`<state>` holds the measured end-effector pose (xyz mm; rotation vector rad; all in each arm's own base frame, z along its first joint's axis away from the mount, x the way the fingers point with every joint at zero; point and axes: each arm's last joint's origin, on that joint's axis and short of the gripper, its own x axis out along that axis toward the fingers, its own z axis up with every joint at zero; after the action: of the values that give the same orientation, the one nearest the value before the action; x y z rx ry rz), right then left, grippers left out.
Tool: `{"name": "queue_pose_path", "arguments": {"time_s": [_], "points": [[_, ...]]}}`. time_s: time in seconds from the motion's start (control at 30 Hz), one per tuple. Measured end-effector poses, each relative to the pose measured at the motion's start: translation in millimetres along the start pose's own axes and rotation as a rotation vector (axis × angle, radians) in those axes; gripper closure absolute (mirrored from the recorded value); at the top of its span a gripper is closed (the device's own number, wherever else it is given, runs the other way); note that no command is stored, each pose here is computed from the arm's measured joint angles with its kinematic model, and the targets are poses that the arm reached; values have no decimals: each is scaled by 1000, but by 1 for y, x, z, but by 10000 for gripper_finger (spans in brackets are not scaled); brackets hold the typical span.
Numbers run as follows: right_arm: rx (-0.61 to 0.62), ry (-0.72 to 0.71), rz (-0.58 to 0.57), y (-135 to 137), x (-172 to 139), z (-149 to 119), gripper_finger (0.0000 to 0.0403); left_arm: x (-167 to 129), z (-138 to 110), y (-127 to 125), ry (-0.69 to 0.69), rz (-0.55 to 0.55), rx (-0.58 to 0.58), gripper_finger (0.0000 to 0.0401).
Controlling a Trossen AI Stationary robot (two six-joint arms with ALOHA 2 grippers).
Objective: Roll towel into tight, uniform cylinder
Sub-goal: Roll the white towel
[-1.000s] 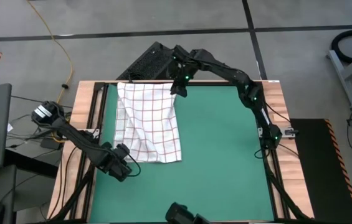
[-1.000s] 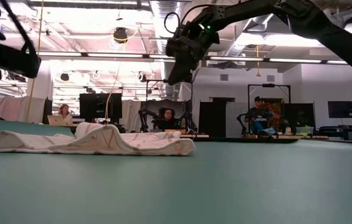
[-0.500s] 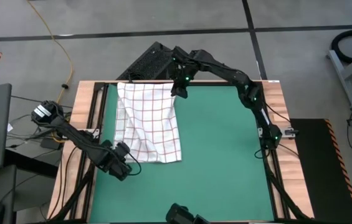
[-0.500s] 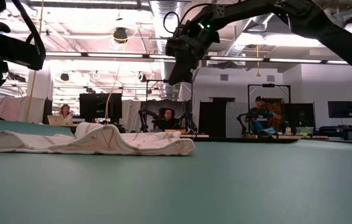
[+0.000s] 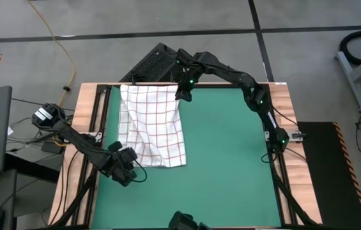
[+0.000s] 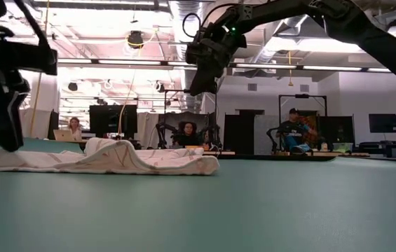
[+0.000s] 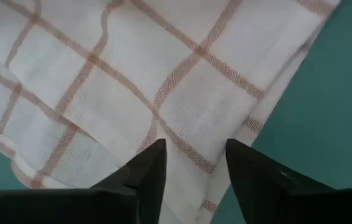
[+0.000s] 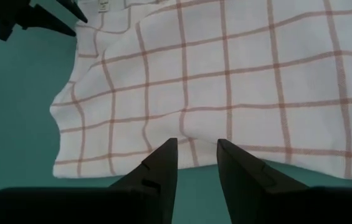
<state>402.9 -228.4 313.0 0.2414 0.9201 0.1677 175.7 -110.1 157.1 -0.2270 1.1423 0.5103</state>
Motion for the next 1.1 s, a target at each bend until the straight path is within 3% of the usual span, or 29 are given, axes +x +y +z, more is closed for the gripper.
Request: {"name": "queue_pose_path", "arguments": {"time_s": [0.13,0.4,0.5,0.67,1.1], "points": [[23,0,0,0,0,0,267,3,-4,4,11,22,5,225],[35,28,14,4,2,-2,267,10,-9,11,39,52,43,228],[38,39,20,7,3,-2,267,11,-8,11,81,32,33,267],[28,39,20,10,5,-1,267,11,-7,10,146,1,13,382],[-33,35,34,19,13,4,267,-33,20,0,169,48,-29,401]]}}
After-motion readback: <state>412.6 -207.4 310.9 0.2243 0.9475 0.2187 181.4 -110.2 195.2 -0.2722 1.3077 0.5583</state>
